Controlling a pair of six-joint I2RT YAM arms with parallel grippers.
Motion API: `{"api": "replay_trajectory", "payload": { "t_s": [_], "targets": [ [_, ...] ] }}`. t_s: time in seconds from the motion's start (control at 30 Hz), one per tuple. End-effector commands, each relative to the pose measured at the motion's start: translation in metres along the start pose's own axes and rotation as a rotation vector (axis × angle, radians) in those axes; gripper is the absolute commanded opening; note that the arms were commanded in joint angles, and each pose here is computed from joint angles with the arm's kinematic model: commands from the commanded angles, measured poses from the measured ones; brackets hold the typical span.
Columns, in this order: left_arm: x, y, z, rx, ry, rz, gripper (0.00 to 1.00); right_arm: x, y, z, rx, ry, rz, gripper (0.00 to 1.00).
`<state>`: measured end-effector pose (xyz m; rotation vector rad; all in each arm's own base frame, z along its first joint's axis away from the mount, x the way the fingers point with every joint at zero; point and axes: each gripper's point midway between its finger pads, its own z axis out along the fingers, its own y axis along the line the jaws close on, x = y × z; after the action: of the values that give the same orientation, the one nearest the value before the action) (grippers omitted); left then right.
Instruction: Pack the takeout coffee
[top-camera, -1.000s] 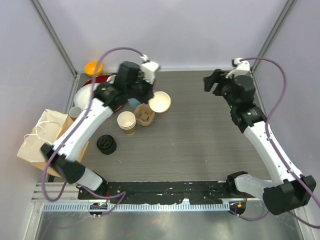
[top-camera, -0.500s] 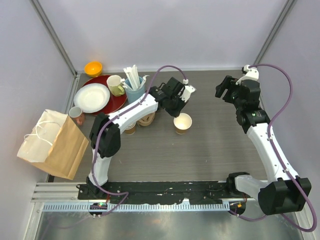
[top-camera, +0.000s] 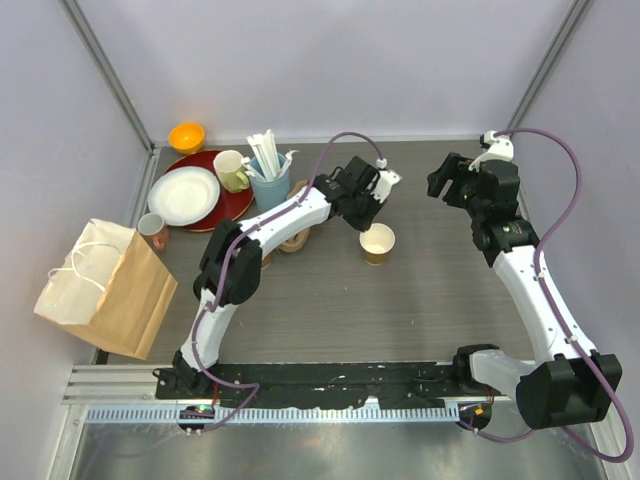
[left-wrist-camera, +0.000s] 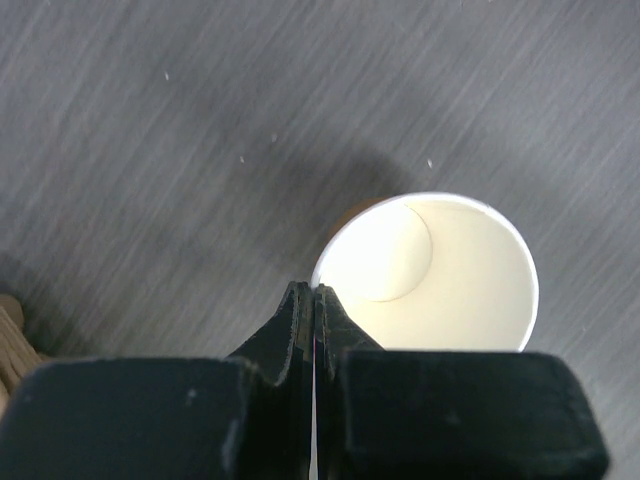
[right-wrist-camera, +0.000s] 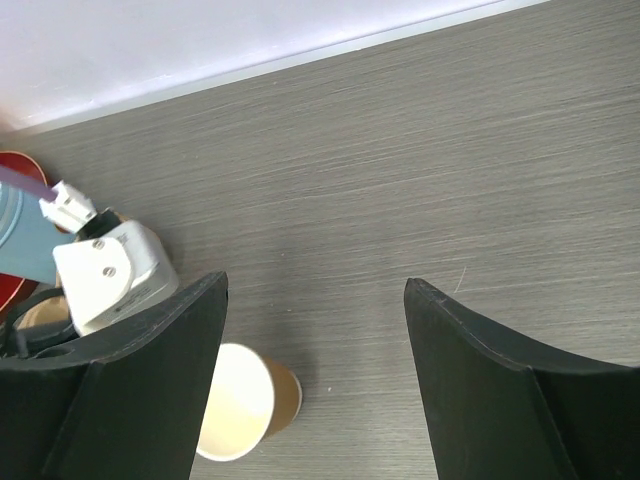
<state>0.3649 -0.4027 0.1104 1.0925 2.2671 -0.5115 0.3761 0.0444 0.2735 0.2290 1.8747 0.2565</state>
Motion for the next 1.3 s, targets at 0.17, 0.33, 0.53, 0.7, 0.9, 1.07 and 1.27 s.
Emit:
{"api": "replay_trajectory", "payload": {
  "t_s": [0.17, 0.33, 0.53, 0.7, 0.9, 1.07, 1.27],
  "targets": [
    [-0.015, 0.011, 0.018, -0.014, -0.005, 0.046, 0.0, -0.014, 0.005, -0.004, -0.023, -0.051, -0.012, 0.77],
    [-0.033, 0.004, -0.002, 0.004, -0.046, 0.053, 0.4, -0.015, 0.007, -0.004, -0.034, -0.05, -0.012, 0.77],
    [-0.07, -0.003, -0.07, -0.003, -0.141, 0.063, 0.77, -0.011, 0.016, -0.004, -0.081, -0.03, -0.011, 0.77],
    [-0.063, 0.032, -0.144, -0.08, -0.147, -0.02, 0.79, -0.009, 0.022, -0.004, -0.114, -0.018, -0.01, 0.77],
    [0.02, 0.128, -0.228, -0.329, -0.097, -0.167, 0.67, 0.003, 0.039, 0.002, -0.185, 0.027, -0.011, 0.74],
    [0.086, 0.172, -0.254, -0.473, -0.015, -0.244, 0.47, 0.008, 0.046, 0.005, -0.203, 0.044, -0.027, 0.73],
    [0.13, 0.172, -0.233, -0.432, 0.079, -0.283, 0.47, 0.009, 0.044, 0.002, -0.19, 0.04, -0.039, 0.73]
  ]
}}
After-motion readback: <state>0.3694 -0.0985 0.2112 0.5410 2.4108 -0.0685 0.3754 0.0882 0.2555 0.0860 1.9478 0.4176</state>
